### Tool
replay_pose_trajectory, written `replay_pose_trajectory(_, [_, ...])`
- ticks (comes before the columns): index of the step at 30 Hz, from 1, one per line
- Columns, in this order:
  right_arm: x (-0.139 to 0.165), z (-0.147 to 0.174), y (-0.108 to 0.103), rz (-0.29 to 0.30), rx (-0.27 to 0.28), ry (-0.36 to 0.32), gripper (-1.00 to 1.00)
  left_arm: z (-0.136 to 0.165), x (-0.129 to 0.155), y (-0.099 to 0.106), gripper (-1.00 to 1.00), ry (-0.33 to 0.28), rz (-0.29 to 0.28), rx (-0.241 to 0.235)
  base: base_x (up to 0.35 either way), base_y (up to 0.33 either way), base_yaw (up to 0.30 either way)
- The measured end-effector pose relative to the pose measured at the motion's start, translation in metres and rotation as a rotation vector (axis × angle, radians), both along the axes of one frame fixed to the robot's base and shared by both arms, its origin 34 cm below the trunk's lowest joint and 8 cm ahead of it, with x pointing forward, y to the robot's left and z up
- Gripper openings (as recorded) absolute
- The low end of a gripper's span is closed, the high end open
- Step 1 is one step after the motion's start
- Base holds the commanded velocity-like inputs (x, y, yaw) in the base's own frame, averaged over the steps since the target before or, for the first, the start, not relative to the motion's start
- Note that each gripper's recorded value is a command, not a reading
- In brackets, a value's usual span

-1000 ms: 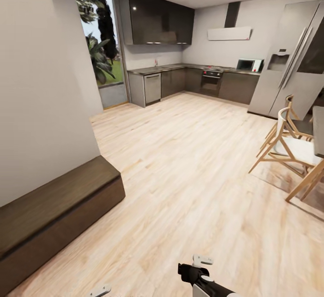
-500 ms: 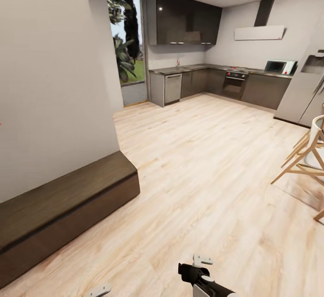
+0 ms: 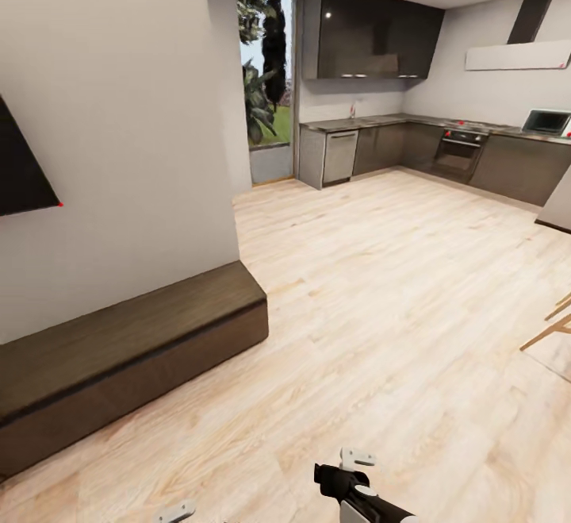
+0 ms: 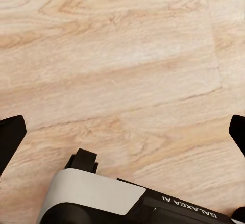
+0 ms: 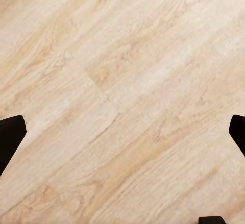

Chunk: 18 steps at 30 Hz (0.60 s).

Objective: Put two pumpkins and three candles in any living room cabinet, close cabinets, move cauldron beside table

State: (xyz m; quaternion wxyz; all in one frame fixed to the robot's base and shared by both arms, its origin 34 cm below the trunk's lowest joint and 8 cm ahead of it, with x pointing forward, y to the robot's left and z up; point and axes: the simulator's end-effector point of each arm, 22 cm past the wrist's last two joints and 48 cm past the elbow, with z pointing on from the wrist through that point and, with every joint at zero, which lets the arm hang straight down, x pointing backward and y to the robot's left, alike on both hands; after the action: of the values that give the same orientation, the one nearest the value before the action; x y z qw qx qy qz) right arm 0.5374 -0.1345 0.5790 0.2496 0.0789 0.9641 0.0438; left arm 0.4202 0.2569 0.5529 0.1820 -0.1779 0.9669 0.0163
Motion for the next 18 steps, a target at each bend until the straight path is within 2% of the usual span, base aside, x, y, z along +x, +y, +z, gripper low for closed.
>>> replay_pose_trajectory(18, [0.0, 0.0, 0.0, 0.0, 0.0, 0.0, 1.0, 0.0, 0.0, 0.0, 1.0, 0.0, 0.0, 0.0, 0.0, 0.0, 0.292])
